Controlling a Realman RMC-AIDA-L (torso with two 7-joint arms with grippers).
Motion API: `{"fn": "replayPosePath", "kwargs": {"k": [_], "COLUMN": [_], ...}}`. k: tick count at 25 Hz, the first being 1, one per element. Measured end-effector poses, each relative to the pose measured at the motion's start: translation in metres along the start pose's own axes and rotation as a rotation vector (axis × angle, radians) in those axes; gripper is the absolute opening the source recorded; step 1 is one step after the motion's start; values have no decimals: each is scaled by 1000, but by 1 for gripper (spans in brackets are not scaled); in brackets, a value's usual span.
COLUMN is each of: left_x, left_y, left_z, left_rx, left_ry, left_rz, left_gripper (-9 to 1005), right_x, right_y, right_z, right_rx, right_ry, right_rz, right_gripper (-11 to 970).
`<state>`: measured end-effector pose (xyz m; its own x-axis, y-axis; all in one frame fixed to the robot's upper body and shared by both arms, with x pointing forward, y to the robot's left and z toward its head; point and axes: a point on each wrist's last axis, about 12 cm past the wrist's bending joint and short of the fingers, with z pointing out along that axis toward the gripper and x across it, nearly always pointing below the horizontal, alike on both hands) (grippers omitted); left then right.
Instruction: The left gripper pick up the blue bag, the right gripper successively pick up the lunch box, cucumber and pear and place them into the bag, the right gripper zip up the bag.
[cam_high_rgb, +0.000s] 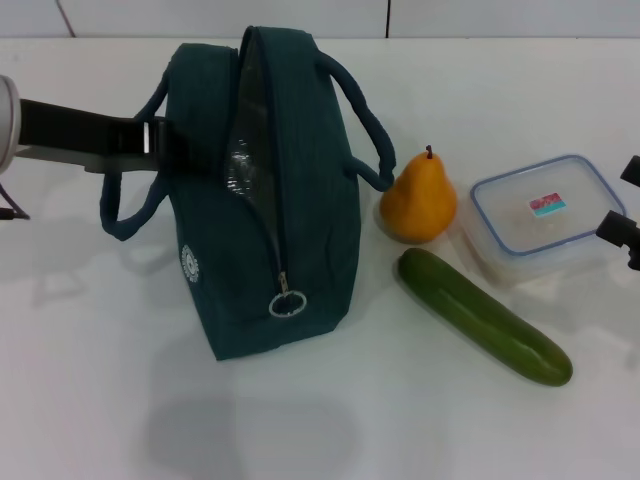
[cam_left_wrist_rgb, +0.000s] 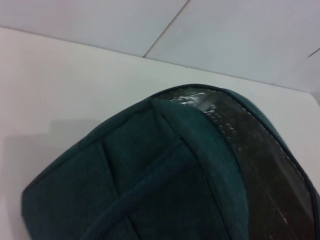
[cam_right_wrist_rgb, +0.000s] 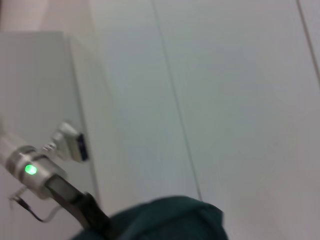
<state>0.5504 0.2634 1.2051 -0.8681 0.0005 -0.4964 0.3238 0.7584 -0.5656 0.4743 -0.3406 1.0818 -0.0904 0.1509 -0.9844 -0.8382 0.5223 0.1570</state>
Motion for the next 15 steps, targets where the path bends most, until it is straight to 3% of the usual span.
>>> {"fn": "replayPosePath", "kwargs": {"k": [7, 15], "left_x": [-2, -4], "left_y": [-1, 0], "left_z": [0, 2], "left_rx": [4, -4], "left_ry": [-8, -19], "left_rz": [9, 12], "left_gripper": [35, 35], "right_x": [-1, 10], "right_y": [-20, -43], "right_z": [-8, -17], "right_rx": [125, 387], "right_ry": [65, 20], "right_rz": [50, 325], "right_gripper": [824, 819]}}
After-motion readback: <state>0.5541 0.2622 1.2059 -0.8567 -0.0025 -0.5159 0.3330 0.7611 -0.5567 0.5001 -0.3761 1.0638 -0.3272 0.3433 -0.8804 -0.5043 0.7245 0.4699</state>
